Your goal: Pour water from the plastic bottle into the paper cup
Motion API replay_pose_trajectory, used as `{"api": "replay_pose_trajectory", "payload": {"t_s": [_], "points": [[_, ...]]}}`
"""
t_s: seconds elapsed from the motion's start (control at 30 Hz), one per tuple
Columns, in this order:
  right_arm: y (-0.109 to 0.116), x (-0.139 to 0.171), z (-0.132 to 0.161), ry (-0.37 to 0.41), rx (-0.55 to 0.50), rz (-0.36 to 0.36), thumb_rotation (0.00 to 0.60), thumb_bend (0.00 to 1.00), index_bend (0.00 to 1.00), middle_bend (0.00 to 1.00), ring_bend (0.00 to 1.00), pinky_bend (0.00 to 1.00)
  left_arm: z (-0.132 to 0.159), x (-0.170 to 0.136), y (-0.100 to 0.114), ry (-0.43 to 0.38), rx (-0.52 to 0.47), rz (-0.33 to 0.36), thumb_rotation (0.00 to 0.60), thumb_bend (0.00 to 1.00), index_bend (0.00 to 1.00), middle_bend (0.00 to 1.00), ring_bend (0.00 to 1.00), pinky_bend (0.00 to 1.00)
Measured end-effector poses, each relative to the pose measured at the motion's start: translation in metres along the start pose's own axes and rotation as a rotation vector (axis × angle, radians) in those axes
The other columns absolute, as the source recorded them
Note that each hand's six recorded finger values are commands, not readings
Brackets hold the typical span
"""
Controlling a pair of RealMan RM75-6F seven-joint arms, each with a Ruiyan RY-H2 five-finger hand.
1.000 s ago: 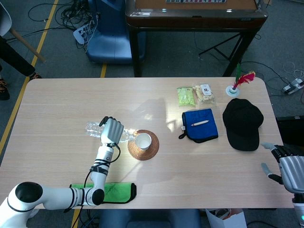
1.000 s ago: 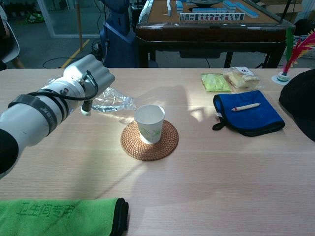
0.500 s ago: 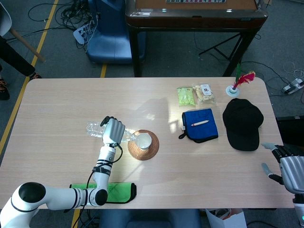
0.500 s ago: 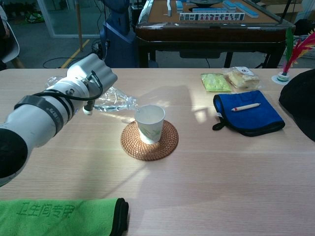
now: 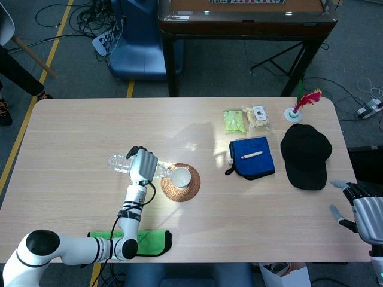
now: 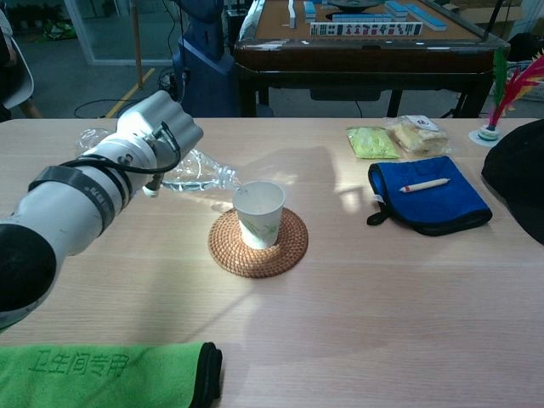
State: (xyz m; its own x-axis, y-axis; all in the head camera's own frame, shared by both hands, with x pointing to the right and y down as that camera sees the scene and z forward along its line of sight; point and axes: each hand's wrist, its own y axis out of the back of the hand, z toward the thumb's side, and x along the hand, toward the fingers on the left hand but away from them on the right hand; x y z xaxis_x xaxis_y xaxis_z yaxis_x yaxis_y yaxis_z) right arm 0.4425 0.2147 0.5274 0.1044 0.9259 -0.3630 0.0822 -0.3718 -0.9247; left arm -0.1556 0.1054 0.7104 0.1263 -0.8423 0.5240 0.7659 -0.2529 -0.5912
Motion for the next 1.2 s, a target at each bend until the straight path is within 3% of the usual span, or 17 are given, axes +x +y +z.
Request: {"api": "replay_pose_trajectory", "payload": {"t_s": [0.43,0.8,1.2], "points": [[0.001,0.000,-0.001,-0.001,-0.001,-0.002,0.600,0.32,0.28,0.35,0.33,0.46,0.002,-0.001,0.004,0.011,-0.007,-0.013,0.600,0.07,0.71,0.78,0.50,0.58],[0.001,0.000,-0.001,-0.003,-0.001,-0.001,0.600,0.32,0.28,0.35,0.33,0.46,0.007,-0.001,0.008,0.009,-0.060,-0.023,0.600,0.07,0.71,0.78,0.50,0.58],[0.001,0.000,-0.002,-0.006,-0.002,0.001,0.600,0.32,0.28,0.35,0.33,0.46,0.014,-0.003,0.008,-0.018,-0.154,-0.082,0.600,0.07,0.71,0.78,0.51,0.59]]}}
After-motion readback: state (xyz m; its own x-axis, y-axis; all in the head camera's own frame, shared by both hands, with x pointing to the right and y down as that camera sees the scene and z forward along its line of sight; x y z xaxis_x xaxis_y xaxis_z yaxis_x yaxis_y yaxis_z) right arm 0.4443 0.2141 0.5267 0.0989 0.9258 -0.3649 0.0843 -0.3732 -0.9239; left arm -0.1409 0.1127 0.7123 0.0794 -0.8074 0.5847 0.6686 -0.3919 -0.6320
